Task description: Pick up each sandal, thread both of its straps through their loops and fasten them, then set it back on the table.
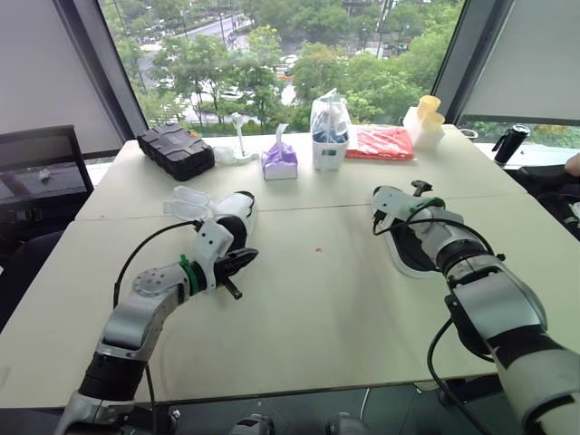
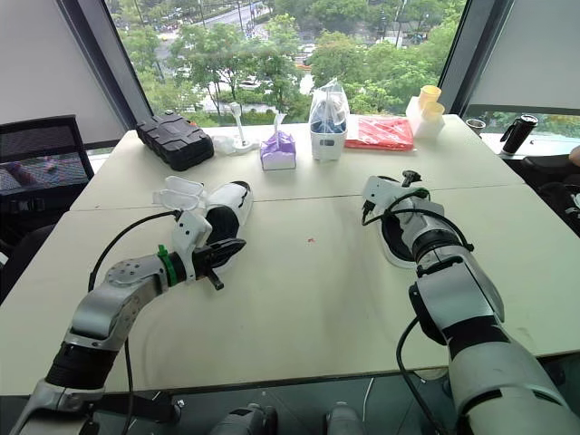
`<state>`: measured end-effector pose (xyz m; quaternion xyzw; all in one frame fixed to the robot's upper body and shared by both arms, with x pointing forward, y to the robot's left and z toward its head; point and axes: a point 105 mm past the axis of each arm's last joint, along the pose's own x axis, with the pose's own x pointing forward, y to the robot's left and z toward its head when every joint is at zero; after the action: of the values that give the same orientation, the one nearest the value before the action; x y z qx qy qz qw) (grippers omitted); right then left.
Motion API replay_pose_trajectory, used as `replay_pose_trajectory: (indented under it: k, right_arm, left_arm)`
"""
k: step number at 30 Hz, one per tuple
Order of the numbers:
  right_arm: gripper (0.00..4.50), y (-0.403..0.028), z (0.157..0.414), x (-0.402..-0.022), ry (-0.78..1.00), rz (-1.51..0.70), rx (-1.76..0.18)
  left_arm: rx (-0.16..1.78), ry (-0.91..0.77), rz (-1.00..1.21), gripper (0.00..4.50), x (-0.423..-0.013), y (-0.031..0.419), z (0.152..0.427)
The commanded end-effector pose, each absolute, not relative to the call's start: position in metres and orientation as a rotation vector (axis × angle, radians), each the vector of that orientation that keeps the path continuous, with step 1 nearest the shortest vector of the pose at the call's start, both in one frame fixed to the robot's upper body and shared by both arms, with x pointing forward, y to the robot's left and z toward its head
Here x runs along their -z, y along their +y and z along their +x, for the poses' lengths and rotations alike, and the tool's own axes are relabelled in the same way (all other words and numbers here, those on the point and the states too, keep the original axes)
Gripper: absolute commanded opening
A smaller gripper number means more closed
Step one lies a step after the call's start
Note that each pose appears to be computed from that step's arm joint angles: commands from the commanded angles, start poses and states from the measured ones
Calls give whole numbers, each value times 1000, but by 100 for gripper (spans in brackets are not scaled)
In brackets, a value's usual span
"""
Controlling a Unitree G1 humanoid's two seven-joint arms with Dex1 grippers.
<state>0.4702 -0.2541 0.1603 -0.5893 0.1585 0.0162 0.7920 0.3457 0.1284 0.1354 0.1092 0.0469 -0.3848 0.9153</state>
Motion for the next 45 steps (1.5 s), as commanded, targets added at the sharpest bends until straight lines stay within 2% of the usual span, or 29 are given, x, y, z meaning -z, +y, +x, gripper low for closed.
replay_pose_trajectory:
  k: [1,5,11,12,14,16,19,20,21,22,34,41,44,45]
  right_arm:
    - [445,-255,465,-146,383,-1213,-107]
    - [445,-246,443,-146,368,-1051,-276]
    - [445,-216,371,-165,344,-847,-510]
    - [450,-206,359,-172,317,-771,-563]
    - [450,-185,333,-185,260,-643,-692]
    - [450,-170,314,-194,216,-585,-773]
    - [450,-161,302,-203,196,-522,-791]
    - [450,-161,300,-205,196,-518,-783]
    - [450,-163,300,-206,196,-519,-770]
    - [450,-165,301,-206,199,-519,-752]
    - [450,-169,304,-200,208,-528,-677]
    - [450,-170,300,-197,211,-534,-656]
    - [450,-171,300,-197,211,-537,-643]
    - [450,-171,300,-196,211,-539,-639]
  left_arm:
    - [765,34,349,0,-147,131,353]
    - [677,-43,487,0,-170,145,373]
    - [592,-93,691,0,-189,156,398]
    - [575,-97,729,41,-190,157,403]
    - [548,-93,818,77,-190,160,412]
    - [521,-83,888,183,-190,164,421]
    - [504,-65,976,335,-186,168,430]
    - [503,-56,1013,362,-183,169,432]
    - [497,-48,1051,425,-181,170,435]
    - [495,-39,1073,449,-178,169,438]
    - [325,-65,1169,449,-173,146,473]
    - [263,-72,1257,449,-171,135,480]
    - [238,-61,1294,365,-167,136,481]
    - [236,-55,1298,315,-166,136,481]
